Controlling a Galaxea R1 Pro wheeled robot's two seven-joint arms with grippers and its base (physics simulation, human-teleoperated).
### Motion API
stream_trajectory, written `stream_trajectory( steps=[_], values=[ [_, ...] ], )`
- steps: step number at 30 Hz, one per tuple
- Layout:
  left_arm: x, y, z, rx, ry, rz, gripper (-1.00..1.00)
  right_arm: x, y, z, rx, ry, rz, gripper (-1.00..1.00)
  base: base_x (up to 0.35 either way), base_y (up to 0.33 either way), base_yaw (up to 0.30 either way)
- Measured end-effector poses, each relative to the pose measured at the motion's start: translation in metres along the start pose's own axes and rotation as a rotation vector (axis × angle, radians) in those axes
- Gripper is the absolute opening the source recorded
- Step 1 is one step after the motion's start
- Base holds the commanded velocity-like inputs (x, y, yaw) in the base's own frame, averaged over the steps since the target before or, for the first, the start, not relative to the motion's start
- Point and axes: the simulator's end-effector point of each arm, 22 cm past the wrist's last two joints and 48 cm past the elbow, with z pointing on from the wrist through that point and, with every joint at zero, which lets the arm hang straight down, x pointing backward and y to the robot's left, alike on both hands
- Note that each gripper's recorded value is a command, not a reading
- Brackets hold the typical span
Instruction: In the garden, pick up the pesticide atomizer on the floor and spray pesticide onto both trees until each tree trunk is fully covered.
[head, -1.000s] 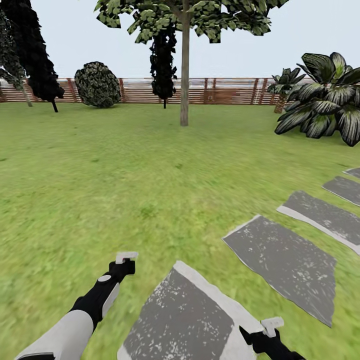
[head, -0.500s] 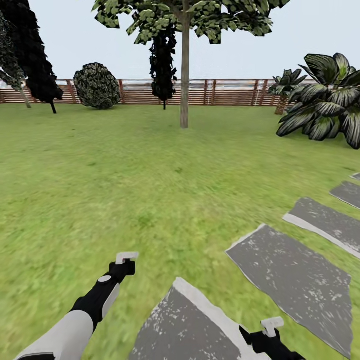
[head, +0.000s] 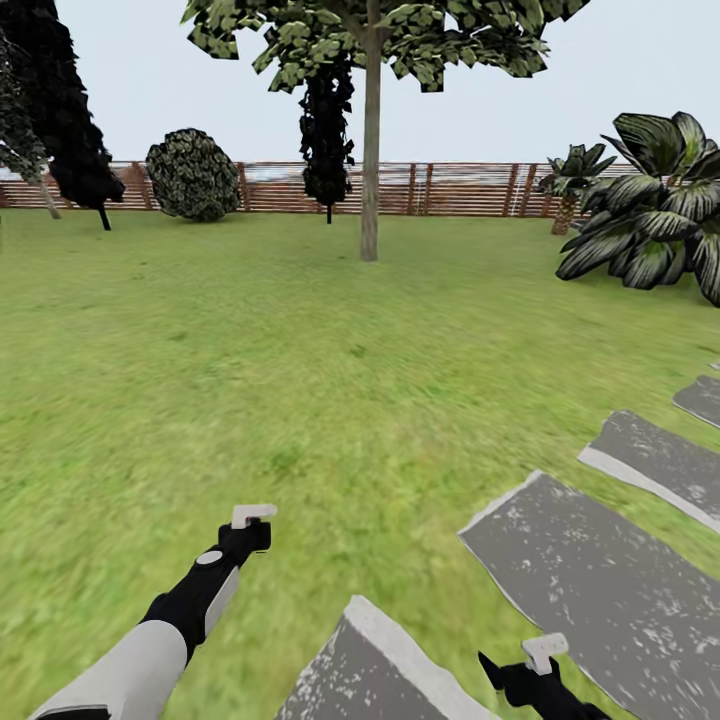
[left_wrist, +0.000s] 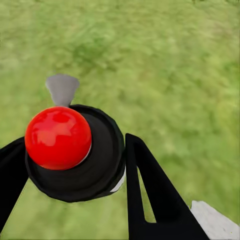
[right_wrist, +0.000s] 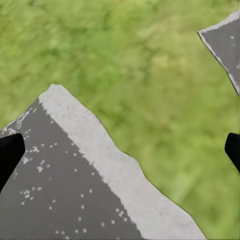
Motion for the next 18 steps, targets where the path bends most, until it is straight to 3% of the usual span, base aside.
stream_trajectory(
  steps=[18],
  values=[
    [0.0002,0.0000,0.0000,0.000,0.000,0.001,-1.00,0.0000,0.0000,0.0000,0.000,0.000,0.000,1.00,0.338,0.000,0.000]
  ],
)
